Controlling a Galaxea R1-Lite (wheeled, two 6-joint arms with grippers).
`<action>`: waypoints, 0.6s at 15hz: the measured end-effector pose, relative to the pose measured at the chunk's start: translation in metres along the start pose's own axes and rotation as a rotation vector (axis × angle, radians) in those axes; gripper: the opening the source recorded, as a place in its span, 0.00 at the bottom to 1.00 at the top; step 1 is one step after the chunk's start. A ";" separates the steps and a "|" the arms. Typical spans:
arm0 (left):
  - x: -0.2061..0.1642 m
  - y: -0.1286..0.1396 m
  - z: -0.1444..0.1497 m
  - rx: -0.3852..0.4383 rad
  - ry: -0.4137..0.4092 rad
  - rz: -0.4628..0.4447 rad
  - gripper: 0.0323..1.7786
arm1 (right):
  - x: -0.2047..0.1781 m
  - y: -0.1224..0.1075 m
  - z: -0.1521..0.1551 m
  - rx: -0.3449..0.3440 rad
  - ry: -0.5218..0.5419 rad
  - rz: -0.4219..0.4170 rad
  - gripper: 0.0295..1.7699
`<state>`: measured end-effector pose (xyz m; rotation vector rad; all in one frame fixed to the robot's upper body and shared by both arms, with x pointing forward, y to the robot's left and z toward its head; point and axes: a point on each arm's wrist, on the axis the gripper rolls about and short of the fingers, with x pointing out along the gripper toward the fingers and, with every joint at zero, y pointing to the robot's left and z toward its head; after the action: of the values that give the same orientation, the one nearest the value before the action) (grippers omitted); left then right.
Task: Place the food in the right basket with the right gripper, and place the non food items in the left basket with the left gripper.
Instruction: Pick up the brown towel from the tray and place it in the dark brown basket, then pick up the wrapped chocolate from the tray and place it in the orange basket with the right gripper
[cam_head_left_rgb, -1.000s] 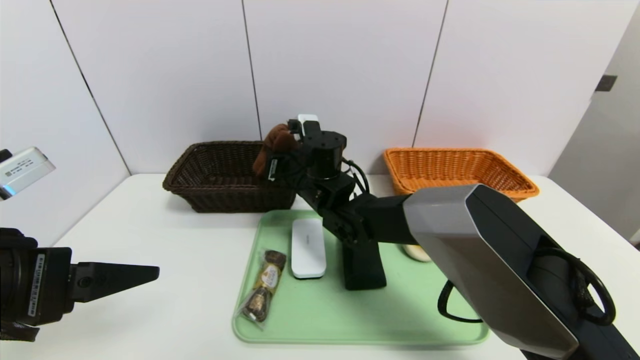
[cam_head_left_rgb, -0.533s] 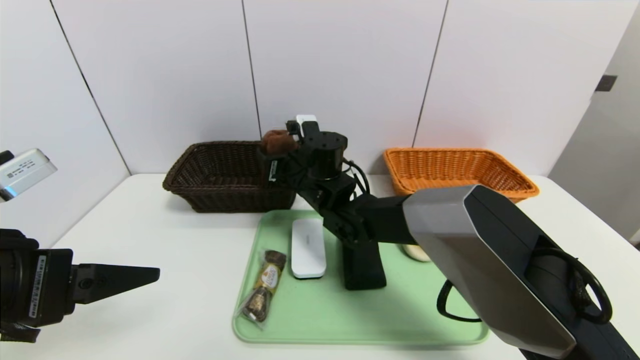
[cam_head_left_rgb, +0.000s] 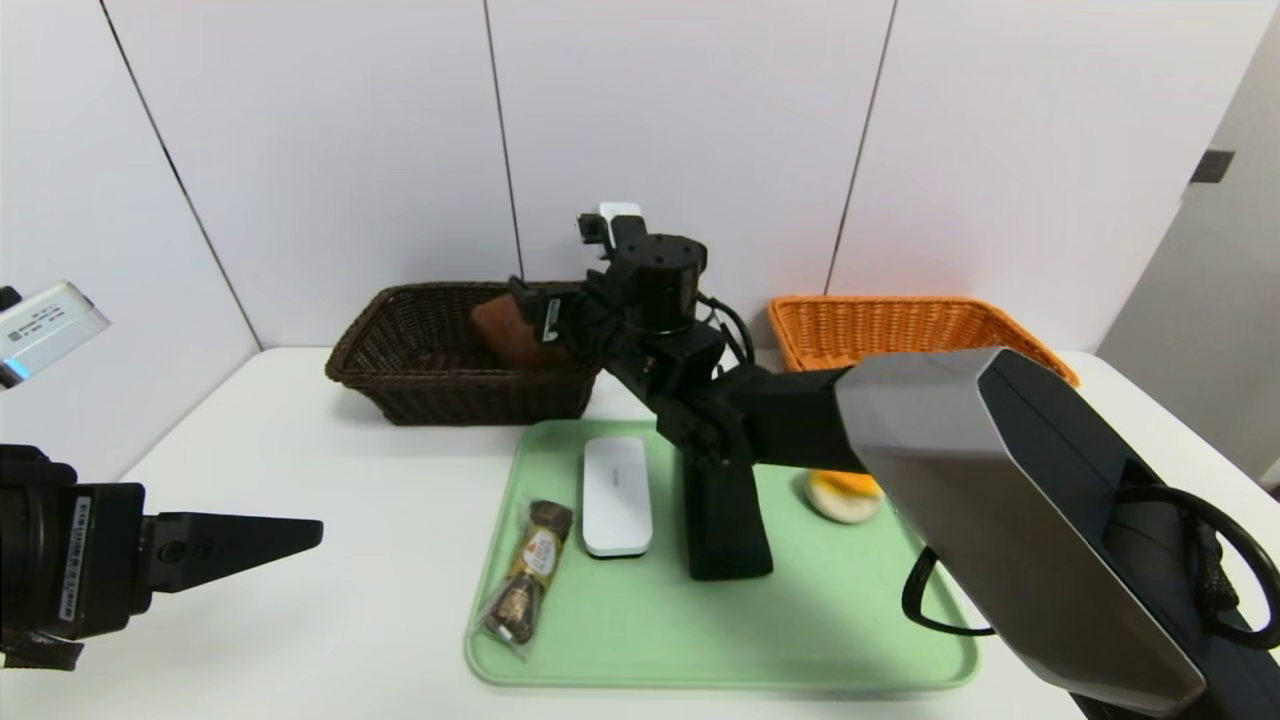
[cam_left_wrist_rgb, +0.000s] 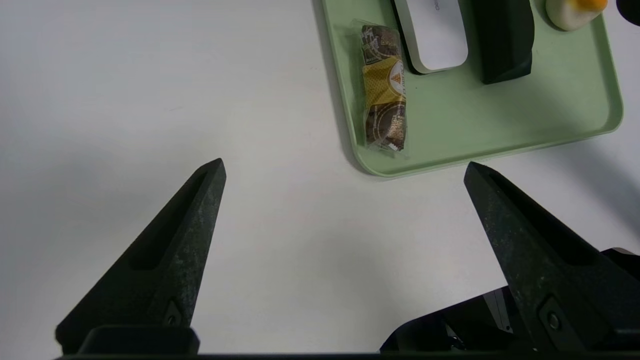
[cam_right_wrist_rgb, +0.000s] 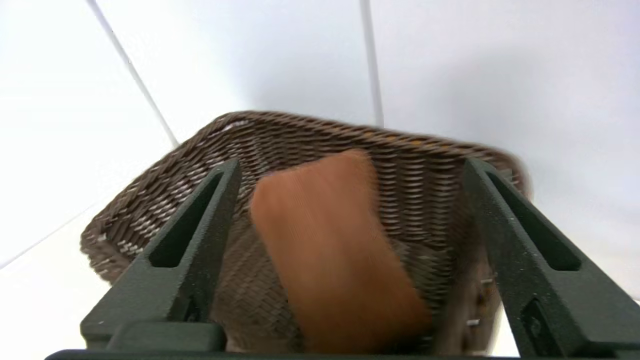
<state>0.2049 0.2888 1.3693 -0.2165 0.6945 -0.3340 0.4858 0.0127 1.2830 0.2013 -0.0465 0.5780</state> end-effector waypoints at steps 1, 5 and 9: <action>0.000 0.000 0.000 0.000 -0.002 -0.001 0.95 | 0.000 -0.004 0.003 -0.021 -0.006 -0.028 0.88; -0.001 -0.002 0.003 0.008 -0.026 -0.015 0.95 | -0.012 -0.003 0.043 -0.026 -0.043 -0.053 0.91; -0.002 -0.004 0.005 0.005 -0.050 -0.026 0.95 | -0.056 0.019 0.108 0.158 0.111 -0.050 0.93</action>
<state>0.2062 0.2867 1.3753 -0.2281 0.6420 -0.3540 0.4296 -0.0238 1.3866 0.3229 0.1119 0.5422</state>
